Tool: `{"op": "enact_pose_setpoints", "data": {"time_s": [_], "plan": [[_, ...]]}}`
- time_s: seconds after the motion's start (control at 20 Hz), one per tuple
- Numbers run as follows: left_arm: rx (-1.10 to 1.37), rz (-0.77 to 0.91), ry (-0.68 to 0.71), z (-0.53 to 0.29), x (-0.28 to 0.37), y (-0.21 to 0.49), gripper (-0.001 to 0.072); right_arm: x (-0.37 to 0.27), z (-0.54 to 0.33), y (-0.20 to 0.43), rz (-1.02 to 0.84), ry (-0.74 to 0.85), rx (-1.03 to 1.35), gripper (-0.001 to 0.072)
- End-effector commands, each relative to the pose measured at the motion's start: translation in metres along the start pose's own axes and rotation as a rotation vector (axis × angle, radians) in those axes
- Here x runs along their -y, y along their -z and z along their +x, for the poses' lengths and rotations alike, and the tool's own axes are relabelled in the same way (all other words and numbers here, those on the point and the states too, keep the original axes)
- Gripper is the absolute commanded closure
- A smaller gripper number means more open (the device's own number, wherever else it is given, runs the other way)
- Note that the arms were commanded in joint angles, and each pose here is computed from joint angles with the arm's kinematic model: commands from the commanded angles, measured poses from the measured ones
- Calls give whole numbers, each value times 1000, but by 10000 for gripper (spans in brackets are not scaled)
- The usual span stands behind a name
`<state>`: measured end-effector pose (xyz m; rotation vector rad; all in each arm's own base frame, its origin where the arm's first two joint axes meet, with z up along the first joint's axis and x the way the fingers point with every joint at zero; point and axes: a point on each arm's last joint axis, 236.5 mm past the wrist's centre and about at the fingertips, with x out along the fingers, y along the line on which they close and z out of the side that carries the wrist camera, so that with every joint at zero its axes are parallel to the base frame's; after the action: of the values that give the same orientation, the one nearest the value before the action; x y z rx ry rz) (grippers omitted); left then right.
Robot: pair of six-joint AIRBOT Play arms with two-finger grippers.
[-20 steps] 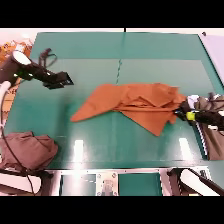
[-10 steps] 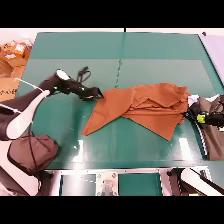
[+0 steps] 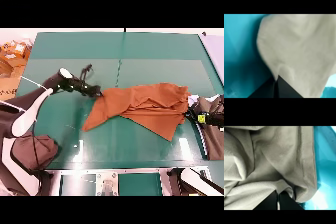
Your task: Fold the shirts.
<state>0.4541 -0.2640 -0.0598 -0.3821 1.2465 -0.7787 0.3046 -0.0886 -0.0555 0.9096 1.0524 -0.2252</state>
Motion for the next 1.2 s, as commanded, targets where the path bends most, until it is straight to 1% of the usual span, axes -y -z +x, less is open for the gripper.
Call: {"op": "enact_pose_setpoints", "data": {"time_s": [0.0,0.1,0.25,0.4,0.5,0.6,0.65,0.7,0.75,0.8,0.85,0.9,1.0,1.15], "plan": [[1,-17,-140,-55,-37,-17,688,0,-4,-6,-24,13,10,697],[7,-54,-254,-101,-69,-14,687,-10,-8,-11,-42,-3,14,697],[-41,-123,-261,-142,-89,7,687,-41,7,9,-125,-39,-46,697],[-57,-198,-277,-157,-112,21,687,-69,35,29,-231,-47,-92,698],[-70,-252,-297,-158,-132,37,687,-76,47,37,-251,-49,-134,697],[-45,-299,-336,-165,-155,44,687,-78,47,31,-250,-52,-136,696],[-14,-312,-346,-171,-164,40,687,-79,41,27,-238,-59,-138,670],[16,-323,-340,-175,-167,36,687,-79,33,22,-216,-66,-148,423],[33,-328,-335,-177,-169,33,687,-76,24,18,-199,-69,-164,230],[39,-321,-338,-179,-171,32,687,-69,17,18,-168,-72,-186,244],[39,-303,-339,-178,-172,31,686,-58,12,22,-133,-64,-217,303],[41,-296,-333,-178,-171,30,686,-48,8,28,-110,-56,-250,335],[61,-282,-327,-177,-170,25,686,-34,12,52,-68,-51,-317,333],[68,-284,-322,-177,-169,23,686,-20,36,112,-56,-18,-431,331]]}}
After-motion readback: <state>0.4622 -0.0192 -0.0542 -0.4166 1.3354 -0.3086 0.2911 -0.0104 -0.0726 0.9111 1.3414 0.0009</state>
